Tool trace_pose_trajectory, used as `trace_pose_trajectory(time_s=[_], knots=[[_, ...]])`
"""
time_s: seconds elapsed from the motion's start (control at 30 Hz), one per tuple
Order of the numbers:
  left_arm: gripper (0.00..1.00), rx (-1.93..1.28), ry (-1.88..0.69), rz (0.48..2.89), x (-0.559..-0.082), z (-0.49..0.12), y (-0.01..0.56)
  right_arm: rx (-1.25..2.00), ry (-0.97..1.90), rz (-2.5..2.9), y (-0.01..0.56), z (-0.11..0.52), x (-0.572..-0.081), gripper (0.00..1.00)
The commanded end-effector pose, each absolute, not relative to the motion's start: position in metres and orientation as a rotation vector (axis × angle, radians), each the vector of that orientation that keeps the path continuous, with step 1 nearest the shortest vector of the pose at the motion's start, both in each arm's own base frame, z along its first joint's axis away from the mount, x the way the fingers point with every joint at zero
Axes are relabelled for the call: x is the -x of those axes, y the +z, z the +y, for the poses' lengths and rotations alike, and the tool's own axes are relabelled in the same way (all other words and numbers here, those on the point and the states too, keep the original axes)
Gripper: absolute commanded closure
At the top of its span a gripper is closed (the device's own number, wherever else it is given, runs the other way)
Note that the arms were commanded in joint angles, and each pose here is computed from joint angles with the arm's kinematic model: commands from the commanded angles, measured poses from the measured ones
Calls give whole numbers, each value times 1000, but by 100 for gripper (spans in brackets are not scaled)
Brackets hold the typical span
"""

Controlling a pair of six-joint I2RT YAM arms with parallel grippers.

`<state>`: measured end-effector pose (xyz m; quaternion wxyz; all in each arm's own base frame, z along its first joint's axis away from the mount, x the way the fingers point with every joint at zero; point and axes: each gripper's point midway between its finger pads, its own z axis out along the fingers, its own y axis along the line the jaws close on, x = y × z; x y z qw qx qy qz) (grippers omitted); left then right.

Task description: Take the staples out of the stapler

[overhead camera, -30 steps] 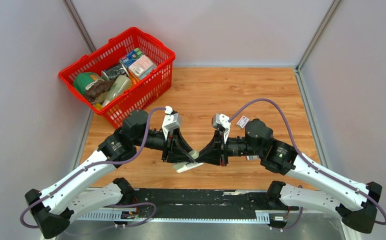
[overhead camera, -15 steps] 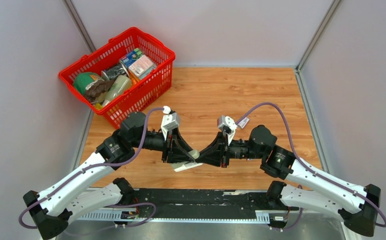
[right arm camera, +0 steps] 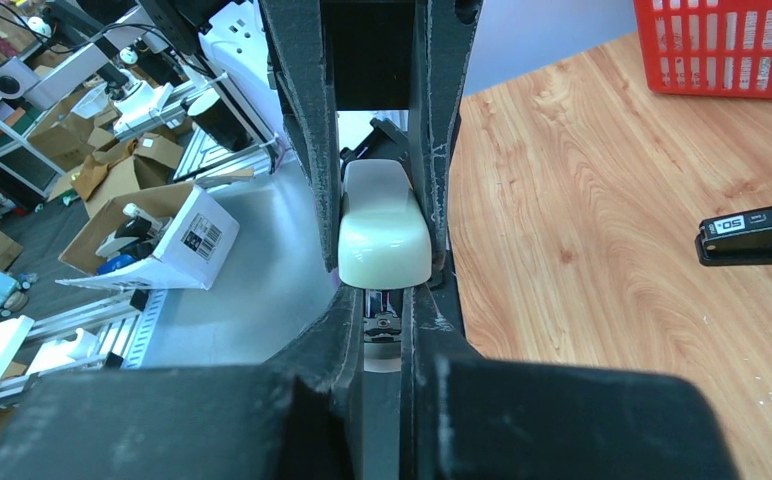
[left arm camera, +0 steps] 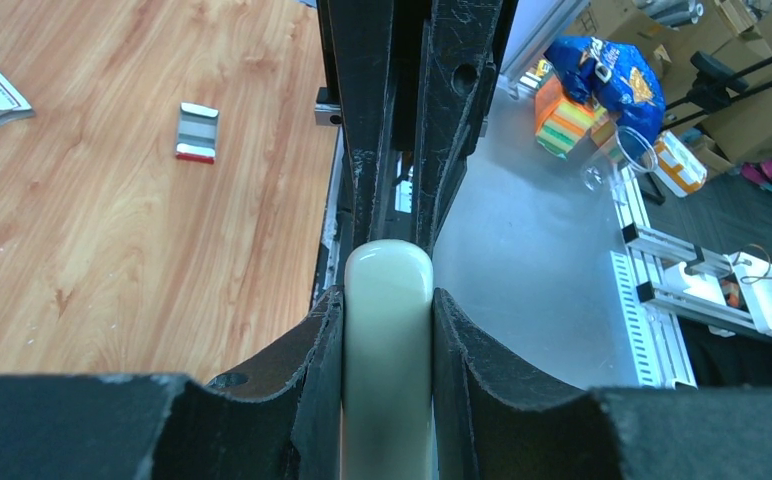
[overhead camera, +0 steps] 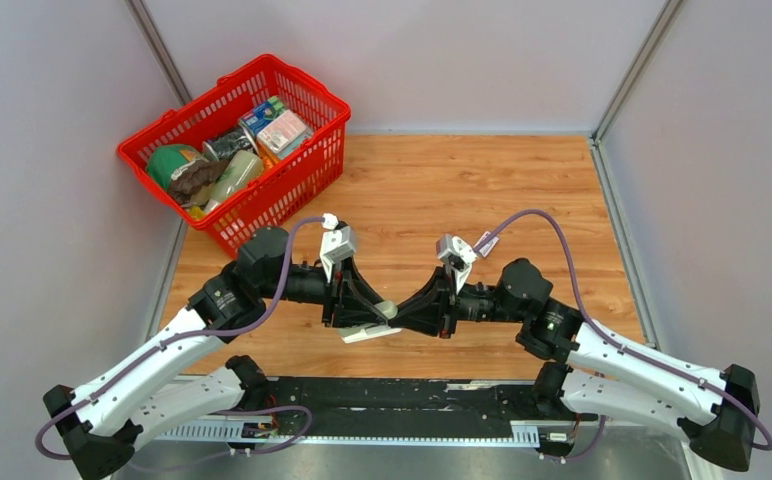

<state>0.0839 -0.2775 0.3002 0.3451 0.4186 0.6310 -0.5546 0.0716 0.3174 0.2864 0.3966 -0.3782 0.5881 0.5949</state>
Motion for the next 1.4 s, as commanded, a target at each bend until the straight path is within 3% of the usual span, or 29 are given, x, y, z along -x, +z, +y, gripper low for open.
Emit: trace_pose_trajectory(time_s=[0.0,1.37], knots=[[100,-909,-1257,1261,-123,-274,391,1164,1672,1759,219,305,-13,100],[100,-818,-1156,1255,-144,-269,403,1184,1748,1795,187,325,21,100]])
